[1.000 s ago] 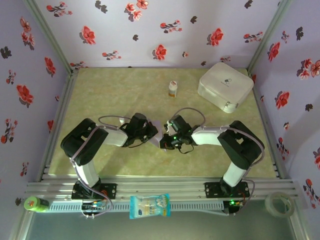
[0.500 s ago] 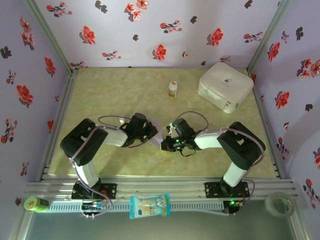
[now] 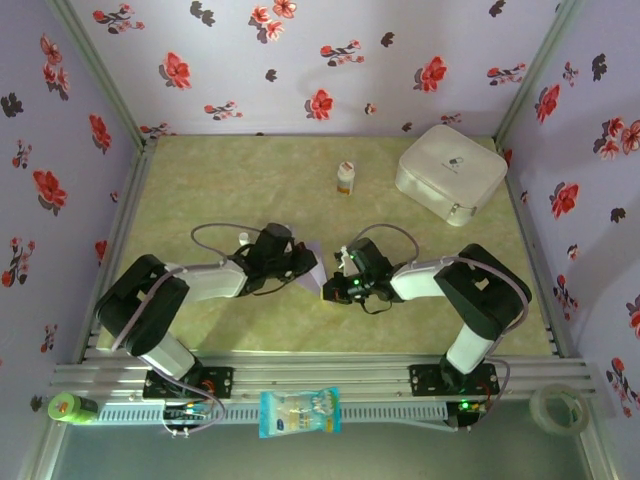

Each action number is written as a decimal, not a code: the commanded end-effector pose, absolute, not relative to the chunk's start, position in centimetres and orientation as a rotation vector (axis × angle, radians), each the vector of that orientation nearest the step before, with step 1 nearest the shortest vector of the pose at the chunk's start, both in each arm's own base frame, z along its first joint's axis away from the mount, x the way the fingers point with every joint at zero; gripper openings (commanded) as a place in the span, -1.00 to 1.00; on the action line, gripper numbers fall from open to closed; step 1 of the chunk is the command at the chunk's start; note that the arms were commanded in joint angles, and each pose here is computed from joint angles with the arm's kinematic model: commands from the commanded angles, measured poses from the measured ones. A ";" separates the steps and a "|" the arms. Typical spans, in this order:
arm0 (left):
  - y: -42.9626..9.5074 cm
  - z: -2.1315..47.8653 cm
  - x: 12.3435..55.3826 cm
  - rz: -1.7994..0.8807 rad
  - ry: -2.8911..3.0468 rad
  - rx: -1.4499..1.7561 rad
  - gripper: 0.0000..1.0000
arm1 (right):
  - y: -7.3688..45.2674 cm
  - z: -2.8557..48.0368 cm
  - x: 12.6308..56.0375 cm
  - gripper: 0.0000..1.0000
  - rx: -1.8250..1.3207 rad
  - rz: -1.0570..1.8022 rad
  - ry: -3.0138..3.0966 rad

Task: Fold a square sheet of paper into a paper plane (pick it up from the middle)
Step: Fourth fold the wing at the center of the table.

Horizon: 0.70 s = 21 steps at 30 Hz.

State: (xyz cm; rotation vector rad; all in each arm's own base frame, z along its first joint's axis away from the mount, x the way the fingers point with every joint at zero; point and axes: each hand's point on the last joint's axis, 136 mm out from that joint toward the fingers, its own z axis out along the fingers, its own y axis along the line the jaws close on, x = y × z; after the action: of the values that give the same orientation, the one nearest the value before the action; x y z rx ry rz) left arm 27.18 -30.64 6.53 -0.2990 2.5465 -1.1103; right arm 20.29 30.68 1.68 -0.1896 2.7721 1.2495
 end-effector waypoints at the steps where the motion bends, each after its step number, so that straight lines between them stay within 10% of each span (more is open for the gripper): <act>1: -30.7 5.3 25.9 -1.070 2.602 -0.249 -0.95 | 28.1 -1.4 18.4 -1.00 -0.092 1.122 2.925; 21: -29.6 0.9 27.7 -0.894 2.668 -0.332 -0.95 | 28.0 -1.4 18.1 -1.00 -0.116 1.114 2.946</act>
State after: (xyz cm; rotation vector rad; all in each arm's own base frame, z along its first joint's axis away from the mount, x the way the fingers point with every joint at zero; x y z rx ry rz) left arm 26.73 -30.93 1.97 -0.3072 2.6621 -1.0048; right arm 20.27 30.63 1.69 -0.1899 2.7685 1.2589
